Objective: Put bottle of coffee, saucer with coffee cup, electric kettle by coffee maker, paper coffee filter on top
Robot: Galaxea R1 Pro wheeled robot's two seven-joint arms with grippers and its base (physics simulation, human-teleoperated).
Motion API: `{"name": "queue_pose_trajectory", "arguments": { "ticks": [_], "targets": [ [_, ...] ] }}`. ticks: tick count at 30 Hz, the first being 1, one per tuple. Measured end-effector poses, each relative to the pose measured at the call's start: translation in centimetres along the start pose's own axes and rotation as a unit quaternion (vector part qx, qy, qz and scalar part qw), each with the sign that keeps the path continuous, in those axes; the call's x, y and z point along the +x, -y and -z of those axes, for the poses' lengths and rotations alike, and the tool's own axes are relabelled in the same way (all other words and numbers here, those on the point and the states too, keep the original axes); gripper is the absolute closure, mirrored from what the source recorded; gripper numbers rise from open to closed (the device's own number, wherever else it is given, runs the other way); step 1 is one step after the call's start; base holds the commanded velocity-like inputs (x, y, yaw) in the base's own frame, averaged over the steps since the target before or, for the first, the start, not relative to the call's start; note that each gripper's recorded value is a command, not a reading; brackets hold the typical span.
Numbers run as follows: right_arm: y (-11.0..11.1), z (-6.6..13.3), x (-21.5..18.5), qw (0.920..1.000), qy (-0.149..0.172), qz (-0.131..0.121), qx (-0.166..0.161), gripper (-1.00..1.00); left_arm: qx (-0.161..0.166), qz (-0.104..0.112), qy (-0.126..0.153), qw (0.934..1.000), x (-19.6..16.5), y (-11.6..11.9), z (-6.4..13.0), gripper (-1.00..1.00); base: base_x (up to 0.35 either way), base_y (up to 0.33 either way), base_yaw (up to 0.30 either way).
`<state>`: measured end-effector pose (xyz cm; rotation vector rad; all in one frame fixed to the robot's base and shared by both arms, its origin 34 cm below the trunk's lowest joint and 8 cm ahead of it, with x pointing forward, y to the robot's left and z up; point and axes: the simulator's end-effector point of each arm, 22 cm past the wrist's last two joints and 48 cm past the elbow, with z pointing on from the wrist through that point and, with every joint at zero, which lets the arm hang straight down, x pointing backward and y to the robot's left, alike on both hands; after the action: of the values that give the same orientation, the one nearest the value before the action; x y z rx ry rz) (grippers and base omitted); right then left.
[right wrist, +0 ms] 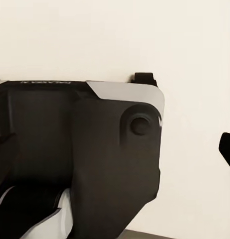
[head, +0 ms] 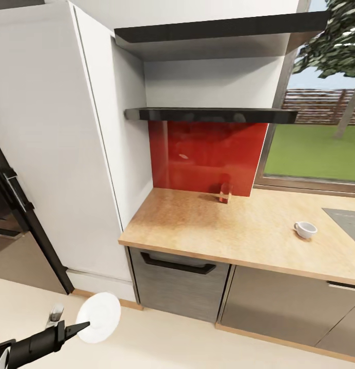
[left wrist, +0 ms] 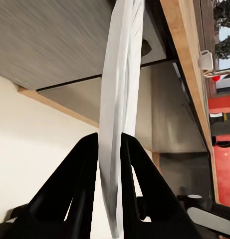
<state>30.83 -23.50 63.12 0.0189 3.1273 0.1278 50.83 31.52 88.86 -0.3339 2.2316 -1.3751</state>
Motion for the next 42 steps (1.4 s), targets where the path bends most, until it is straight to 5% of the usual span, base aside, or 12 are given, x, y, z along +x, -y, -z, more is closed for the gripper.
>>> {"name": "queue_pose_trajectory", "arguments": {
  "ticks": [17, 30, 42],
  "targets": [
    [-0.3, 0.0, -0.1, 1.0000, 0.003, -0.007, -0.005, -1.00, -0.006, 0.023, -0.004, 0.9997, 2.3, -0.2, -3.6, 1.00, 0.085, -0.217, -0.261],
    [-0.3, 0.0, -0.1, 1.0000, 0.002, -0.007, -0.006, -1.00, -0.001, 0.036, -0.003, 0.9994, 3.0, -0.3, -4.1, 1.00, -0.116, -0.182, -0.294],
    [-0.8, 0.0, -0.1, 0.9999, 0.002, -0.006, -0.009, -1.00, -0.013, 0.049, -0.008, 0.9987, 4.6, -1.6, -4.2, 1.00, -0.013, -0.001, -0.041]
  ]
}}
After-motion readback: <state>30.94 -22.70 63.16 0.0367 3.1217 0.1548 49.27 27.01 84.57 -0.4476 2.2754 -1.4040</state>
